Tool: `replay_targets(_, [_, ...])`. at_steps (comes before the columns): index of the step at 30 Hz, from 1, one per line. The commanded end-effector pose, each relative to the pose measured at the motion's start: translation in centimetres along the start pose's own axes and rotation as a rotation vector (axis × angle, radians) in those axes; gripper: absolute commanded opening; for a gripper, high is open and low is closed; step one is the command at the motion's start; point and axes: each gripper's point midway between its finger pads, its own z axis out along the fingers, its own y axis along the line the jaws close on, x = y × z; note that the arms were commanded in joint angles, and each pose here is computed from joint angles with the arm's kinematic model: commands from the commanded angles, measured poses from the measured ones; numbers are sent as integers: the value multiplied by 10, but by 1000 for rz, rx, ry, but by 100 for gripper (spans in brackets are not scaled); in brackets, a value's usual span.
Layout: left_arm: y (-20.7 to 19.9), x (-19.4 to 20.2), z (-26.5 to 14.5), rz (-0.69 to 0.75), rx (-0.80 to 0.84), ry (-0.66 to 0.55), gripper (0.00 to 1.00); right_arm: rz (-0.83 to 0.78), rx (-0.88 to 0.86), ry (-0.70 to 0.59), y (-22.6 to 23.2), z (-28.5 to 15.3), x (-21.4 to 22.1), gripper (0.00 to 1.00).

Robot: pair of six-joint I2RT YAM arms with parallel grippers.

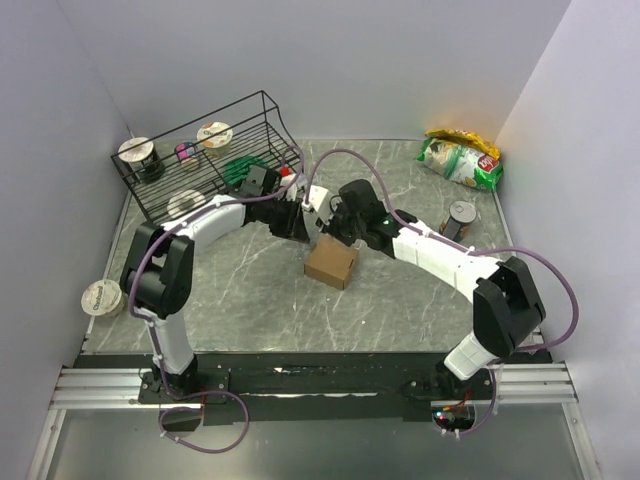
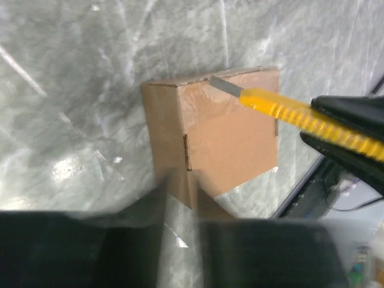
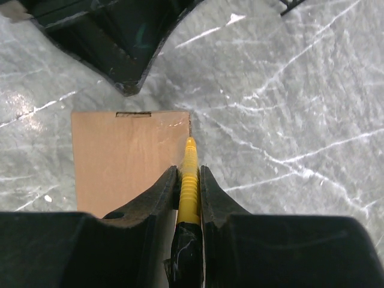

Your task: Unpack the express box

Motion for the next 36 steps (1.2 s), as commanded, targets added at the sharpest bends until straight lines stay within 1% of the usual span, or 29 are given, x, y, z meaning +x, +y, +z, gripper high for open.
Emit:
replay_targets(1, [7,-9,-18,31,-70,-63,49,-36,-22,-130,-6,6,-41,0])
replay_targets(3, [11,-10,-18,19,-75,-66,63,-46,-28,-160,-7,3,-50,0])
replay_targets(6, [11,-8,-8,-3,-35,-47,68,-56,-33,-171,-6,-1,-54,0])
replay_targets(9, [-1,-7,4,-17,61,-15,67,-66,-22,-174,-6,-9,-51,0])
replay_targets(11, [1,-6,18,-34,91,22,67,-59,-34,-165,-4,-11,-45,0])
replay_targets(12, [9,1,30,-68,97,55,66,-60,-32,-174,-3,-16,-47,0])
replay_targets(13, [3,-2,33,-72,142,63,66,-55,-32,-173,-3,-17,-45,0])
replay_targets(16, [5,2,50,-104,185,110,63,-43,-22,-178,-8,-22,-45,0])
replay_targets(17, [7,3,54,-112,188,117,62,-37,-21,-182,-10,-23,-46,0])
replay_targets(18, [12,8,60,-133,182,133,59,-33,-19,-187,-14,-25,-45,0])
replay_targets(22, [20,15,66,-162,161,150,55,-44,0,-187,-24,-25,-40,0])
replay_targets(28, [20,15,64,-157,149,142,52,-50,-7,-136,-21,-21,-19,0])
replay_targets(36, [23,19,64,-162,139,146,52,-36,-27,-129,-15,-20,-13,0])
